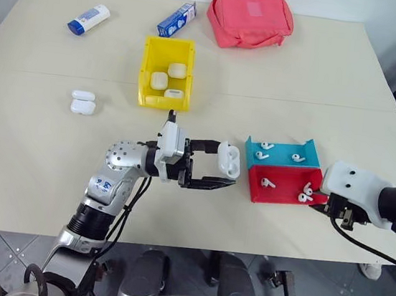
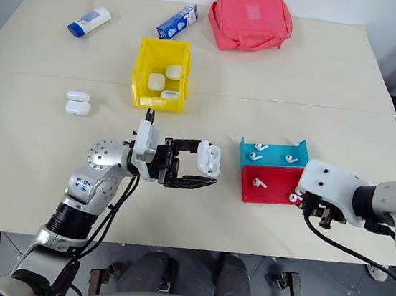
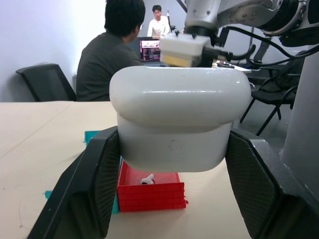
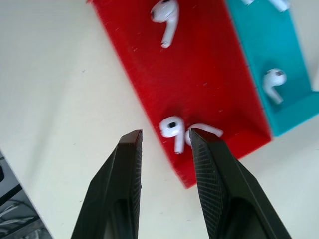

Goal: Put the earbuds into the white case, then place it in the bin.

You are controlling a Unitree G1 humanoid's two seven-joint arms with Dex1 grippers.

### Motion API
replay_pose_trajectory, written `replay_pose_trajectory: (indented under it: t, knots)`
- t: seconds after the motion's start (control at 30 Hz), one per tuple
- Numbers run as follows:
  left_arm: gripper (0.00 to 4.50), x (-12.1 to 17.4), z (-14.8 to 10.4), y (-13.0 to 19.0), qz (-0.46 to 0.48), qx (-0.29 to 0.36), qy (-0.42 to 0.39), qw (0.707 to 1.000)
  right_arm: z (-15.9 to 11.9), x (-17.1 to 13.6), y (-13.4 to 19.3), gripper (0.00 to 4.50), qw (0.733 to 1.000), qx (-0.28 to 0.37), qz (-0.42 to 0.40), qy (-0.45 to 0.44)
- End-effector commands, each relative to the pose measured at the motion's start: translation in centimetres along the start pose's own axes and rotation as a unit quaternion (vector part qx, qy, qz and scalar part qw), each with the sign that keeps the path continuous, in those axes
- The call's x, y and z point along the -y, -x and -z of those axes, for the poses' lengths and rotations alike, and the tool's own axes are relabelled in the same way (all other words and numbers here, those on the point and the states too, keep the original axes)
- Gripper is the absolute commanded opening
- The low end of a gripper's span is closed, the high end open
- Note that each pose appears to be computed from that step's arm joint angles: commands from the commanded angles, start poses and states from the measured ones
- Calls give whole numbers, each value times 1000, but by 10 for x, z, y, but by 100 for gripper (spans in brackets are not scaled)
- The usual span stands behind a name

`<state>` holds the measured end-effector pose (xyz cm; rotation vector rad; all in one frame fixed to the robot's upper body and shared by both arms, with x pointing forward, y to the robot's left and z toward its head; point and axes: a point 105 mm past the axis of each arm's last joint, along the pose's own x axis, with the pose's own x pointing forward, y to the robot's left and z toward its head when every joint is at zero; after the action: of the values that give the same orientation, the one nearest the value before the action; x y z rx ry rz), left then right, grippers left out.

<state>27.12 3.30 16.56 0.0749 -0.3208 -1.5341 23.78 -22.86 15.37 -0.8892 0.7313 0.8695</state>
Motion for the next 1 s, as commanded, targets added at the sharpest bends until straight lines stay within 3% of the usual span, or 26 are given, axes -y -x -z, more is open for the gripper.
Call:
replay_pose_trajectory:
  t: [0.03, 0.37, 0.73, 0.9, 1.0]
  knots:
    - [278, 3, -6, -5, 11, 10, -14, 1000, -4, 8, 2, 155, 1000, 2, 31, 4]
    - [278, 10, -7, -3, 9, 11, -11, 1000, 2, 7, -14, 155, 1000, -8, 10, 6]
    - [278, 12, -7, 1, 0, 5, -9, 1000, -12, 10, -20, 155, 999, 12, -14, 33]
    - [278, 11, -7, 1, -3, 4, -7, 1000, -14, 11, -18, 307, 999, 14, -3, 29]
    - [278, 12, -6, 0, -2, 5, -6, 1000, -10, 11, -20, 307, 1000, 4, -2, 25]
